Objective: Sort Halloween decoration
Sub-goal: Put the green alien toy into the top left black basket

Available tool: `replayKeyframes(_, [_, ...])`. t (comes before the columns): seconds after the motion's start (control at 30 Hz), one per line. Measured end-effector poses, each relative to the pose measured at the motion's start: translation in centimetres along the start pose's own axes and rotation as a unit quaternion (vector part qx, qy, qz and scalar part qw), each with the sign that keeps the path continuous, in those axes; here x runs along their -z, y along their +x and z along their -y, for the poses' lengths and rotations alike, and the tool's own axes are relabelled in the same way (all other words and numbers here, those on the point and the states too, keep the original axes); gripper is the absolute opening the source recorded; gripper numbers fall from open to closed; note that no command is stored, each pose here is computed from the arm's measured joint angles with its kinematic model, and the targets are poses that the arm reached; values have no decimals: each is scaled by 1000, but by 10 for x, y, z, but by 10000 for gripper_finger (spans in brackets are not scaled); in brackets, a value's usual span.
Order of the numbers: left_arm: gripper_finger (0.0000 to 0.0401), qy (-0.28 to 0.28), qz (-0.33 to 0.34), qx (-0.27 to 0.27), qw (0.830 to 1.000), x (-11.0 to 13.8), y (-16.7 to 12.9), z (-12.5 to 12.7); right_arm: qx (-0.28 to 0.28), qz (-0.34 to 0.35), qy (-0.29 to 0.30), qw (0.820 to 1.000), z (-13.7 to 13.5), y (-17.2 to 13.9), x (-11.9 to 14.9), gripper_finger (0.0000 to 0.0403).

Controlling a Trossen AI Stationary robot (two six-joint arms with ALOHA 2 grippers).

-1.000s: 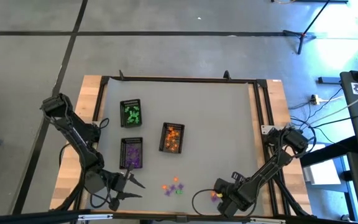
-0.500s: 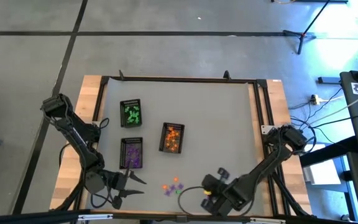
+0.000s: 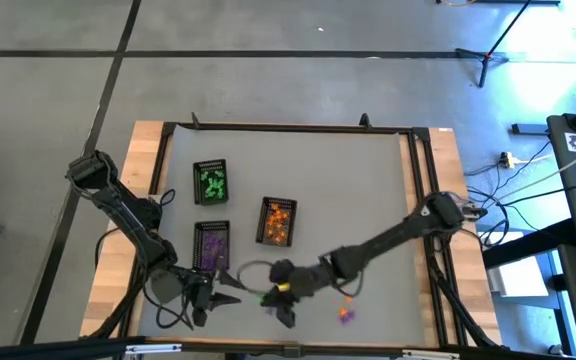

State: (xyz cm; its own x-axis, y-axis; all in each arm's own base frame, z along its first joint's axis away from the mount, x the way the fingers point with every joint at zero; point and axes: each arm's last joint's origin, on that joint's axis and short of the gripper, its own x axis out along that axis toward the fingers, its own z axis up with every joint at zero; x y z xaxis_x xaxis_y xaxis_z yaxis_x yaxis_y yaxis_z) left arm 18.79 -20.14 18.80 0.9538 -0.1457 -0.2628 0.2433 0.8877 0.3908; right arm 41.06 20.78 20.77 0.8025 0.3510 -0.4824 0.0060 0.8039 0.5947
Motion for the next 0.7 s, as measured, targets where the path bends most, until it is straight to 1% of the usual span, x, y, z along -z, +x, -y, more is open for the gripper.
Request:
replayKeyframes(0.03, [156,8,1,5,1000,0,1,0,-20,5,3,1000,4,4,-5,27])
replayKeyframes(0.13, [156,28,2,12,1000,0,2,-2,-52,16,12,998,19,13,-16,32])
replayKeyframes(0.3, [156,37,-2,6,999,1,5,-6,-72,15,18,997,38,27,-20,34])
replayKeyframes(0.5, [156,34,-16,-1,999,5,9,-11,-93,15,17,995,43,36,-14,34])
replayKeyframes(0.7, [156,11,-28,37,999,10,14,-12,-94,12,15,995,40,37,-11,34])
